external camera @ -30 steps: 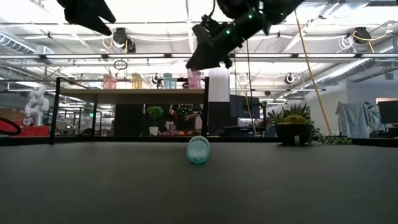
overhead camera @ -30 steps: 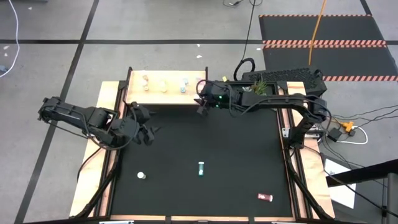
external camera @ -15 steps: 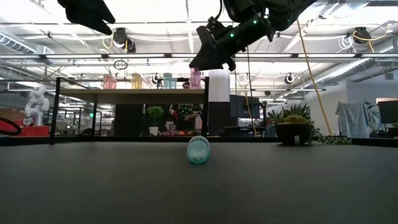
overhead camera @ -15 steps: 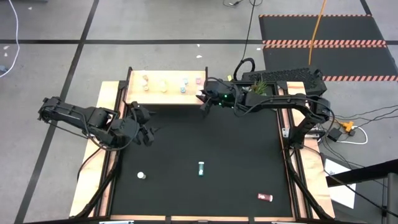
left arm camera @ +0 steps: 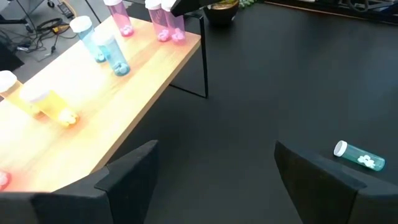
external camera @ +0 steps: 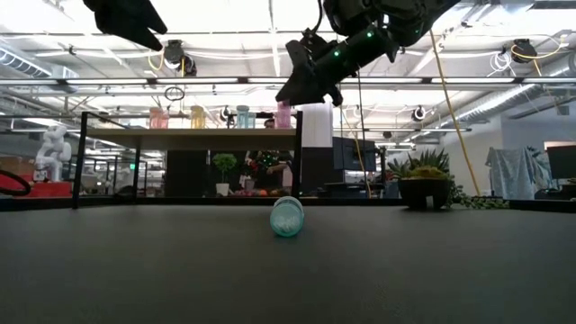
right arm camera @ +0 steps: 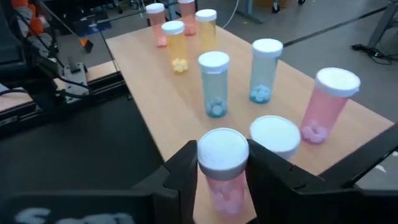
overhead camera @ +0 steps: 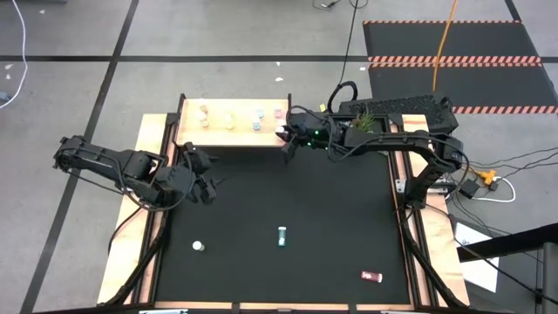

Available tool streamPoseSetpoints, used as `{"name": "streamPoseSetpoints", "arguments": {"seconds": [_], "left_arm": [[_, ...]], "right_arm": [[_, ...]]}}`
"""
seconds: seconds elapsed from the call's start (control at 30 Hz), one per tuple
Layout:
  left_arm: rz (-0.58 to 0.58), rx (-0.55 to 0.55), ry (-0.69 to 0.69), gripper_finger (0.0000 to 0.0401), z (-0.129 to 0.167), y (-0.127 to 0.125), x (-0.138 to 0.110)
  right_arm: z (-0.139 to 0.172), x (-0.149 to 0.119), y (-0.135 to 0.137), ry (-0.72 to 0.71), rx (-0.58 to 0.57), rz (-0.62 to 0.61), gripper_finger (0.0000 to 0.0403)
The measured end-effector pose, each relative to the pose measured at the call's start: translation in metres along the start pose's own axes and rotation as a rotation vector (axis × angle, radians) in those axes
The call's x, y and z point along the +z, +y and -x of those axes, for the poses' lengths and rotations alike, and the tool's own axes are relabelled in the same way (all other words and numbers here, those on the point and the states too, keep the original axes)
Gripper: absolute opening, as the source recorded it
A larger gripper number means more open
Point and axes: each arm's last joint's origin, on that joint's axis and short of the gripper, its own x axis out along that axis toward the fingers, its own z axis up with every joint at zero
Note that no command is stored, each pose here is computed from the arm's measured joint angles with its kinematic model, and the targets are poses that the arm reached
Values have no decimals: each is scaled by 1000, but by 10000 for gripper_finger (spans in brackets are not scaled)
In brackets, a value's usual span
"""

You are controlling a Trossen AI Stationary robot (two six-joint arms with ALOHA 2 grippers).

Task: Pick and place medicine bottles onto shelf by color
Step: Put the pink pill bottle on the shelf aligned with the other pink pill bottles, then put the blue pill bottle on the shelf aligned with the other blue pill bottles

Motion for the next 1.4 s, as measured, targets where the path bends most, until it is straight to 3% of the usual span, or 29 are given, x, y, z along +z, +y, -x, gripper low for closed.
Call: {"name": "streamPoseSetpoints", "arguments": {"seconds": [0.33,0.63,0.93,1.07,1.27,1.4], "left_arm": [[8,0,0,317,0,0,0],[8,0,0,317,0,0,0],[-11,-3,-2,317,0,0,0],[48,-23,-48,317,0,-2,6],[114,-50,-140,317,-1,-3,18],[236,-82,-133,317,-3,-5,19]], "right_arm": [[0,0,-1,5,19,-10,168],[14,12,2,-37,35,-15,175],[55,36,6,-86,56,-11,176],[76,40,9,-101,48,-31,176],[118,21,23,-189,107,-136,176],[147,-3,33,-229,148,-237,175]]}}
